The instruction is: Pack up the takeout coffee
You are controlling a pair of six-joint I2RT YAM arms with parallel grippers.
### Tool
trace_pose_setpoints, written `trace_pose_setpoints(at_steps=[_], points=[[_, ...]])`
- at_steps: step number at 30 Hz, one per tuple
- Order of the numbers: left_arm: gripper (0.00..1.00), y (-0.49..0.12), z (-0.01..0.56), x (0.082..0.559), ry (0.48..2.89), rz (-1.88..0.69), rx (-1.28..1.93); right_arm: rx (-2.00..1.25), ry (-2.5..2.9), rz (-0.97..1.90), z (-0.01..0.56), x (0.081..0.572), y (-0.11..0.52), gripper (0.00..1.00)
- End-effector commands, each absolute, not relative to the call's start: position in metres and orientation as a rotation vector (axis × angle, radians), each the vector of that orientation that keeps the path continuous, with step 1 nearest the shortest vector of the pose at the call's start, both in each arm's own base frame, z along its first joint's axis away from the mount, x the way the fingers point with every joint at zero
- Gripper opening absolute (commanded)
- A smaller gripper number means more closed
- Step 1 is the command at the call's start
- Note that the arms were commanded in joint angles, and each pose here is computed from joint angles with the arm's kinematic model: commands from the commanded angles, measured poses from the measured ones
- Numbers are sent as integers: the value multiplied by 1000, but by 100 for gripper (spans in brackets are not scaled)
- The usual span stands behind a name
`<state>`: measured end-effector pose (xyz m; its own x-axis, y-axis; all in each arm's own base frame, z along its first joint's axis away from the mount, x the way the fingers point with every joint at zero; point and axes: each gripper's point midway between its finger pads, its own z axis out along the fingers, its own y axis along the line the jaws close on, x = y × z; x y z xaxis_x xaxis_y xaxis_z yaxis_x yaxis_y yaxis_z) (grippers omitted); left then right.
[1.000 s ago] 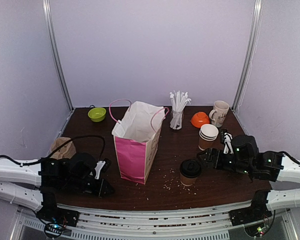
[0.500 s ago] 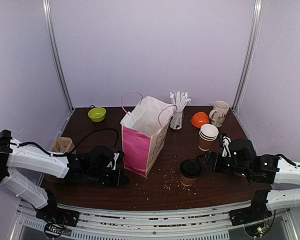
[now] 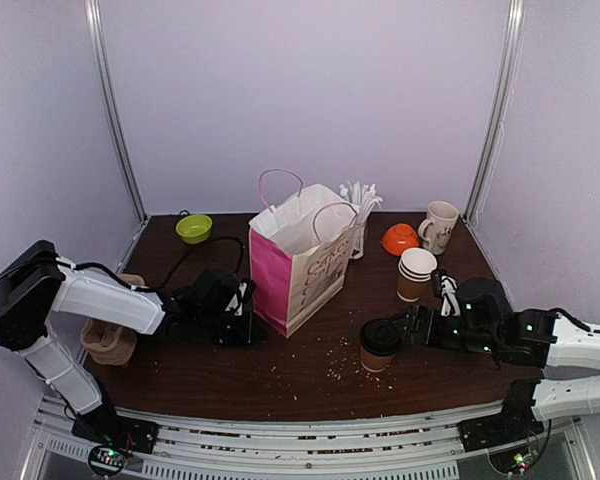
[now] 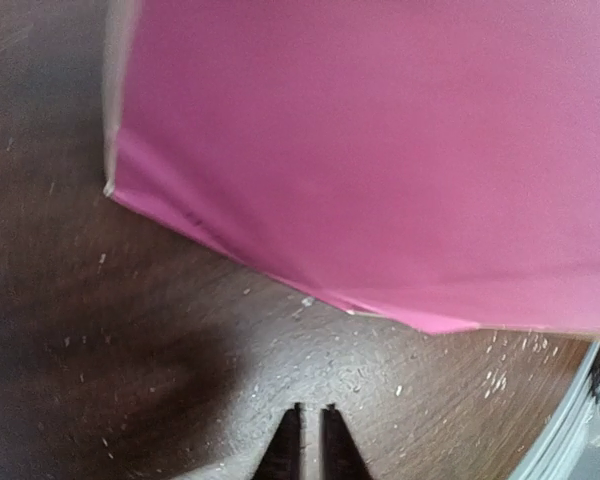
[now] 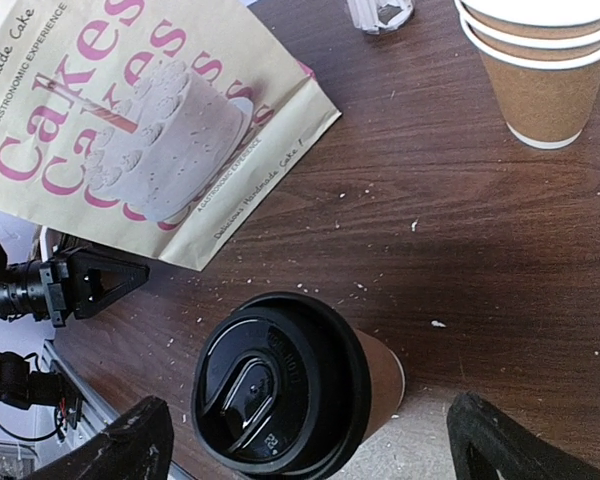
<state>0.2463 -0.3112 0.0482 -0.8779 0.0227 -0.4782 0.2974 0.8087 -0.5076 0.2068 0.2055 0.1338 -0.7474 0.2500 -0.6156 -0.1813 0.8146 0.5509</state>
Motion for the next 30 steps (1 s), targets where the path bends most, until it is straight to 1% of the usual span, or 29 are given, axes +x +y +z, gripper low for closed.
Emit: trace_pose_setpoints(at_steps=[1,3,6,8,10,13,15,20,25,28,30], points=[[23,-308,68,242,2487,-822,316,-24,2322,878,127,191,212,97],[40,-299,70,231,2491,-820,323,-41,2339,924,123,183,216,97],[63,-287,72,210,2505,-806,349,-34,2358,953,116,178,216,96],[72,-284,74,194,2514,-803,374,-18,2358,957,114,177,214,96],[76,-284,77,178,2523,-813,407,9,2355,959,114,177,212,97],[77,-294,85,154,2511,-858,490,71,2351,991,111,175,209,95],[77,-303,92,146,2491,-895,533,122,2346,1013,107,175,206,94],[76,-337,119,154,2404,-979,606,252,2310,1069,102,176,201,86],[74,-379,133,163,2375,-1048,690,374,2241,1119,110,183,196,78],[74,-394,140,167,2358,-1069,716,394,2209,1154,115,184,197,78],[74,-400,143,168,2346,-1074,731,397,2182,1187,121,185,199,85]])
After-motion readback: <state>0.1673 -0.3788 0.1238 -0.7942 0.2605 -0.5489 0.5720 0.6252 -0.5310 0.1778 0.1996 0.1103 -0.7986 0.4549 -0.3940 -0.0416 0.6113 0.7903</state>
